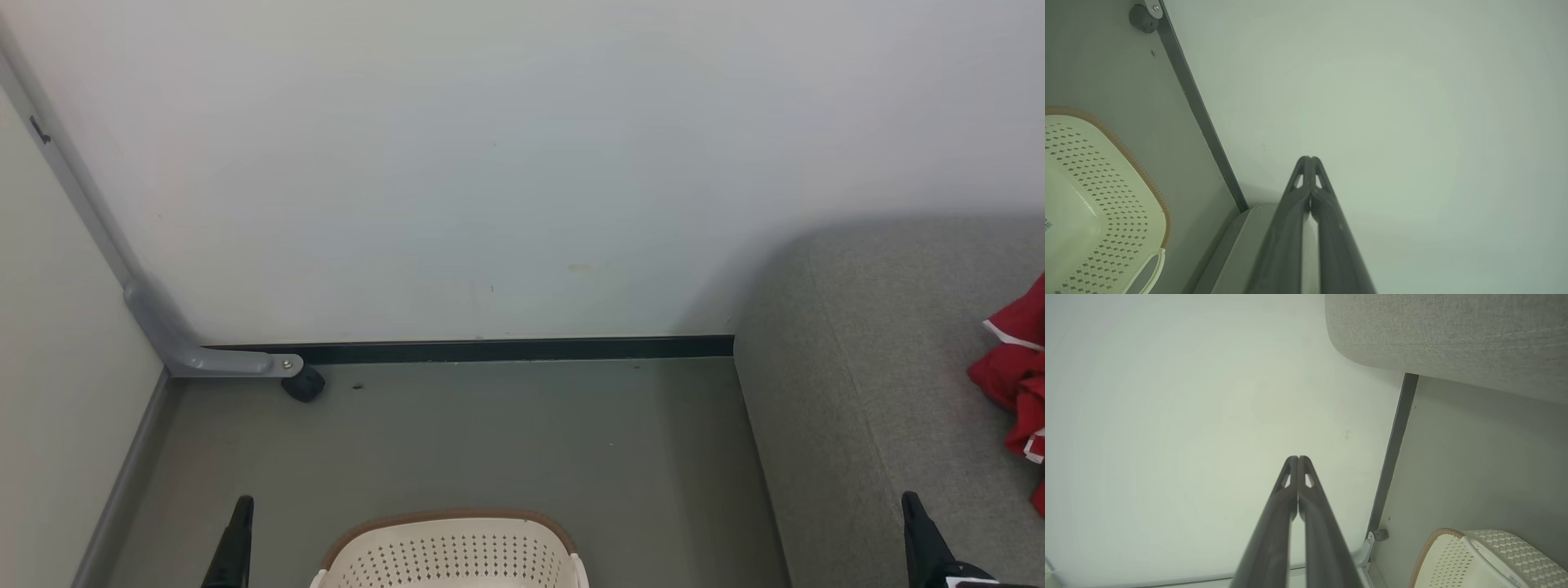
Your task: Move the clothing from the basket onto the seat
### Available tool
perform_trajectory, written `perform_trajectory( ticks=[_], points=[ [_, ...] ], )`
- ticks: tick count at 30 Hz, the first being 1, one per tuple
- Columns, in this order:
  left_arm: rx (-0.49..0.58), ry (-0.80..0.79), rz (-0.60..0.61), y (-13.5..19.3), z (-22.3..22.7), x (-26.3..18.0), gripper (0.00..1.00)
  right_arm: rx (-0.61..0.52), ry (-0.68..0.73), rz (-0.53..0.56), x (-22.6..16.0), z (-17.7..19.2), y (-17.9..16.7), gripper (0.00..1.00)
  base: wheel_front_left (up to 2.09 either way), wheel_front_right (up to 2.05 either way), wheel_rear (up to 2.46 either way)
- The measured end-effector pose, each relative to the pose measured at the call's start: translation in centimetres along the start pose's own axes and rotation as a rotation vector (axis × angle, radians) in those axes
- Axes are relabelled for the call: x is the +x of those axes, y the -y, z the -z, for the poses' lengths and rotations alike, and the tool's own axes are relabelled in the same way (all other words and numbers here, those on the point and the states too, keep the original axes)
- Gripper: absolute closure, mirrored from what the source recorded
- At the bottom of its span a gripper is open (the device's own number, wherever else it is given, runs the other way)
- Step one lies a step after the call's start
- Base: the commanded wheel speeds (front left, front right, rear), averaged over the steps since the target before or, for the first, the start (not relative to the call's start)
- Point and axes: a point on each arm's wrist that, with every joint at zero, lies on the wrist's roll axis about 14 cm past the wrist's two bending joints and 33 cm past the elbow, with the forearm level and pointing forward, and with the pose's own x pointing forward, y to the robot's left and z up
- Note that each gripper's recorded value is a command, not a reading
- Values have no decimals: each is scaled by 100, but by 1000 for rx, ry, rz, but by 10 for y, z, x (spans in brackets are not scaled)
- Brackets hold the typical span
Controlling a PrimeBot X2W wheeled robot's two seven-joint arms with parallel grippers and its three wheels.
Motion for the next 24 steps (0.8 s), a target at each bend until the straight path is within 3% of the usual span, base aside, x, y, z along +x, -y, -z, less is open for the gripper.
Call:
perform_trajectory(
  ticks=[4,24],
  points=[
    [-37,-2,1,0,0,1,100,48,5,-8,0,-3,-2,100,0,0,0],
    [-51,-1,9,3,0,3,100,48,5,-12,1,-3,-3,100,0,0,0]
  ],
)
